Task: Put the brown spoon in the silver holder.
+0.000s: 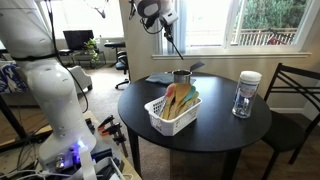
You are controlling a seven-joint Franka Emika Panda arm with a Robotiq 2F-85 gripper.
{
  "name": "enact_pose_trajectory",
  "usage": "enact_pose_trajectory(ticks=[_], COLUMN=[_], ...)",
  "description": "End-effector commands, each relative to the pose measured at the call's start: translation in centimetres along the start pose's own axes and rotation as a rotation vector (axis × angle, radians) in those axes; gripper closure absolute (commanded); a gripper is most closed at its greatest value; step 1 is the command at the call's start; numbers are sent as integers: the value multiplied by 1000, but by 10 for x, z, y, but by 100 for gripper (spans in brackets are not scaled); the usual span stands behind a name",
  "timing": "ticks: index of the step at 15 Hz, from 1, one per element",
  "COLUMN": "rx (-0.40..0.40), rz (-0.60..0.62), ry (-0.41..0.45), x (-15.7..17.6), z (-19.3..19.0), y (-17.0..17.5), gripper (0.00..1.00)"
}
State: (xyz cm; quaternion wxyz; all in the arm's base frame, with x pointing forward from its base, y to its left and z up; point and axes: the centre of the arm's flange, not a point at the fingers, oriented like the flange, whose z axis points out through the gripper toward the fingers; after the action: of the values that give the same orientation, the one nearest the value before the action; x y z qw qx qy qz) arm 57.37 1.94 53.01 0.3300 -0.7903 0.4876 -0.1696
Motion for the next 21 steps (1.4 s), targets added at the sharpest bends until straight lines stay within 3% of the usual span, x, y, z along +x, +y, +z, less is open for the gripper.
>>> enact_pose_trajectory(ticks=[1,4,6,14,21], rx=[29,22,0,-54,-127], rz=[38,130,190,388,746], ry=[-103,-190,-198,-174,-138], x=[18,35,51,113,138], z=[11,26,36,61,86], y=[4,19,33,83,99], gripper=[93,93,93,93,93])
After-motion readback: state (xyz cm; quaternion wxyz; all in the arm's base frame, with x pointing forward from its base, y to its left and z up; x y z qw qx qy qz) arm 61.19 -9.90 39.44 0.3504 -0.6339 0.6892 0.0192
